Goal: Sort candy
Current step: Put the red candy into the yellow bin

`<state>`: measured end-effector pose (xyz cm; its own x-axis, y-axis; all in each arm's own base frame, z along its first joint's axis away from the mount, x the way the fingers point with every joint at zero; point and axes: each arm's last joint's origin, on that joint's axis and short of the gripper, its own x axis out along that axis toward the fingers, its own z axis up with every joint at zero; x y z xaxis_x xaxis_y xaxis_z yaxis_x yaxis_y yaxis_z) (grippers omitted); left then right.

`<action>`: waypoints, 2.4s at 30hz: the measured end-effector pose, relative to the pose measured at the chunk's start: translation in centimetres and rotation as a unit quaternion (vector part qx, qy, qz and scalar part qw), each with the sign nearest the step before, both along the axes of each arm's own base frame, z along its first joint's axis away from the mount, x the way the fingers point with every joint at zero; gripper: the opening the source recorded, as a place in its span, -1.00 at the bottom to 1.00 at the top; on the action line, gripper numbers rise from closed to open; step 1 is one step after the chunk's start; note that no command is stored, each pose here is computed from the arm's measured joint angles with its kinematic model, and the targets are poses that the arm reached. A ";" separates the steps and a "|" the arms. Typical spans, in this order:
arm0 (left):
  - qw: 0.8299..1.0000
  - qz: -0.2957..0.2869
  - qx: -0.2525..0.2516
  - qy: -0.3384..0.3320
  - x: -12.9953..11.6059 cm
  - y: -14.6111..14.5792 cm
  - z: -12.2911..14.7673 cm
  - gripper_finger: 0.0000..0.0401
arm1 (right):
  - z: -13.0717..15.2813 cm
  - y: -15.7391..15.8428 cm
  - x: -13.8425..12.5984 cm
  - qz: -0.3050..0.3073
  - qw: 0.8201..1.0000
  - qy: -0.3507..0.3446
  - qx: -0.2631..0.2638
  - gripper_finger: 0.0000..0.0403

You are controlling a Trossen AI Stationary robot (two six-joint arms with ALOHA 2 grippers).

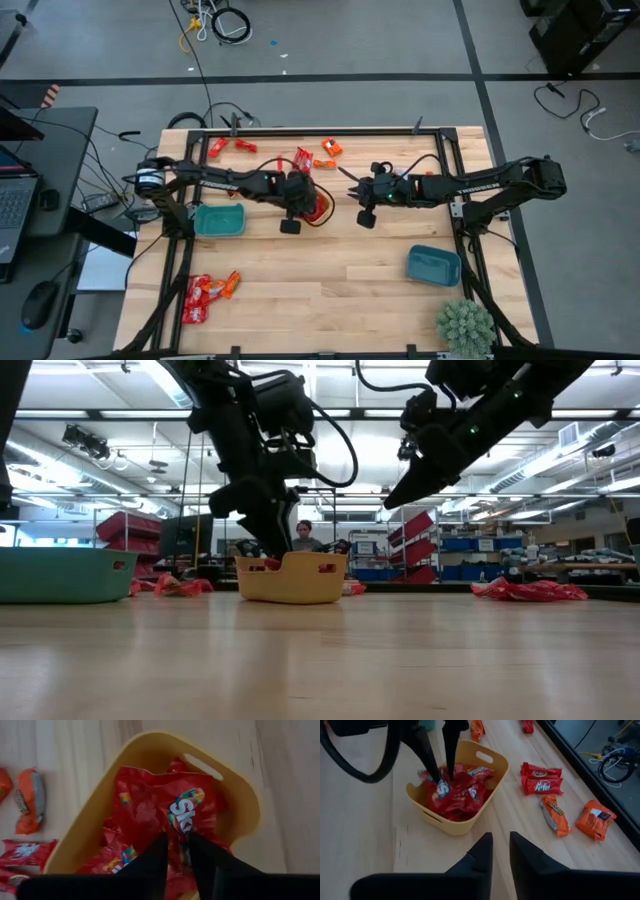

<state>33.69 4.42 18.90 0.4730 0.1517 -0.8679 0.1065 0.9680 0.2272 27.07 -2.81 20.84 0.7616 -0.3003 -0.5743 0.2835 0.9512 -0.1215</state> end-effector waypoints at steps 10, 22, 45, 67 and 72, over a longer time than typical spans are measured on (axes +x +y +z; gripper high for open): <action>0.996 0.042 0.079 -0.007 0.2 0.3 0.8 -0.35 | 0.2 0.0 0.2 0.008 1.000 -0.014 0.005 -0.42; 0.994 0.042 0.012 -0.099 -1.8 0.4 1.4 -0.97 | 0.1 0.3 1.3 0.046 0.997 -0.054 0.024 -0.94; 0.992 0.064 0.013 -0.105 -3.8 1.9 -2.7 -1.00 | -3.5 0.3 4.4 0.043 0.994 -0.091 0.039 -1.00; 0.987 0.063 0.026 -0.143 -2.2 2.7 -4.3 -1.00 | -8.4 -2.6 7.0 -0.077 0.989 -0.076 0.097 -1.00; 0.983 0.057 0.035 -0.170 -1.9 2.7 -3.7 -1.00 | -8.3 -2.1 7.1 -0.064 0.990 -0.076 0.101 -1.00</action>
